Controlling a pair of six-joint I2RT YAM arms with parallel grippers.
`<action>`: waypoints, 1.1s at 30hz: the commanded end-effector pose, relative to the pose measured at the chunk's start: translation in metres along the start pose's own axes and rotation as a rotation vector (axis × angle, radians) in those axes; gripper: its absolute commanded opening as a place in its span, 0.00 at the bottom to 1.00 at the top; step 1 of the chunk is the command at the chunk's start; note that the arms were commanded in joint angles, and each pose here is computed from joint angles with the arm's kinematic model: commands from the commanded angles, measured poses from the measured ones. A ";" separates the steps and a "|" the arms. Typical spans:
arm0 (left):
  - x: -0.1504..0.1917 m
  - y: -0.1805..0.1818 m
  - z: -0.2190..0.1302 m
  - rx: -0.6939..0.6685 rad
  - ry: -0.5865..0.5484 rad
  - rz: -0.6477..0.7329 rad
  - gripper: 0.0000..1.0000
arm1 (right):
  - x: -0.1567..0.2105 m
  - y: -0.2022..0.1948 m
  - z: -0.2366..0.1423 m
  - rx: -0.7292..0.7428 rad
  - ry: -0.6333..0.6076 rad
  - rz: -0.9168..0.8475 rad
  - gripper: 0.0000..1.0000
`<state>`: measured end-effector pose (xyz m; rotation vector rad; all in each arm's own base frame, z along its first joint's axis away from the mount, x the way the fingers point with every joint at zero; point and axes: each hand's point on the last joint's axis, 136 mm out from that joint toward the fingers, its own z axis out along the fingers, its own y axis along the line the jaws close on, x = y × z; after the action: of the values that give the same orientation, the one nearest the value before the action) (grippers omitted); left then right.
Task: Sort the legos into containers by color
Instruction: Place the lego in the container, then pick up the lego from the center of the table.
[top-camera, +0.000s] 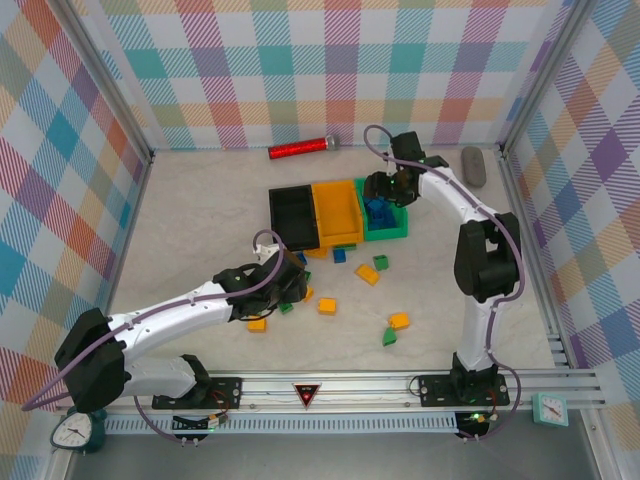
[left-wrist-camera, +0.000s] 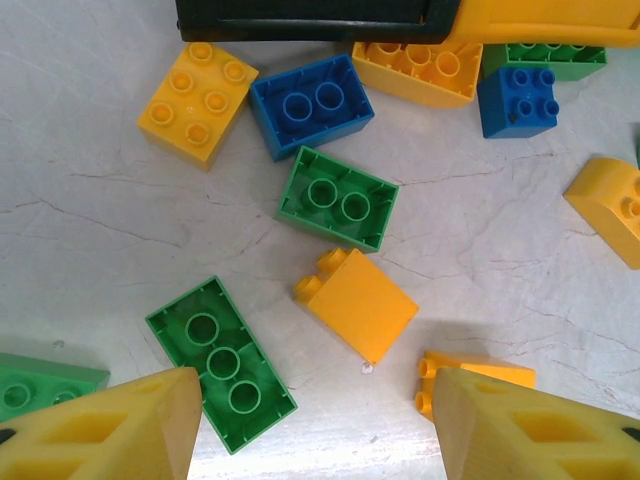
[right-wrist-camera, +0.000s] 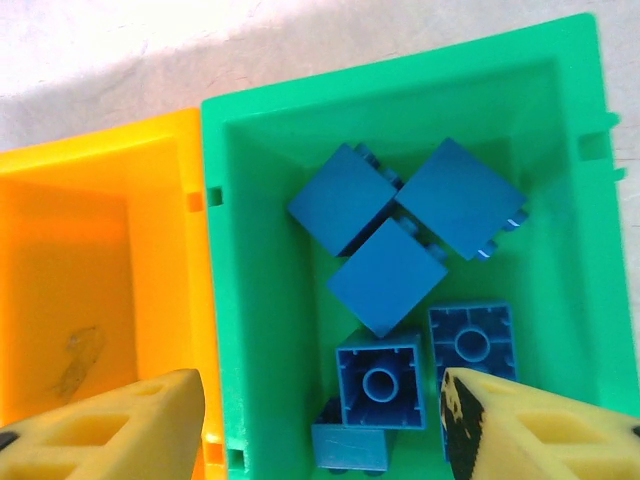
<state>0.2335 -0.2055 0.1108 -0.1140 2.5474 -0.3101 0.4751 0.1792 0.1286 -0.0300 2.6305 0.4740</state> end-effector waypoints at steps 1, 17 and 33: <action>0.002 0.001 0.000 -0.024 0.002 0.011 0.62 | 0.013 0.012 -0.023 -0.066 -0.005 -0.037 0.64; -0.018 -0.010 0.026 -0.129 0.042 0.090 0.62 | 0.144 -0.024 -0.062 -0.018 0.013 -0.081 0.65; -0.036 -0.014 0.072 -0.143 0.167 0.027 0.62 | 0.183 -0.043 -0.055 -0.001 0.002 -0.014 0.65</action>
<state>0.3036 -0.2266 0.0759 -0.1164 2.6983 -0.1300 0.2912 0.1287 0.0761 -0.0752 2.6636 0.4412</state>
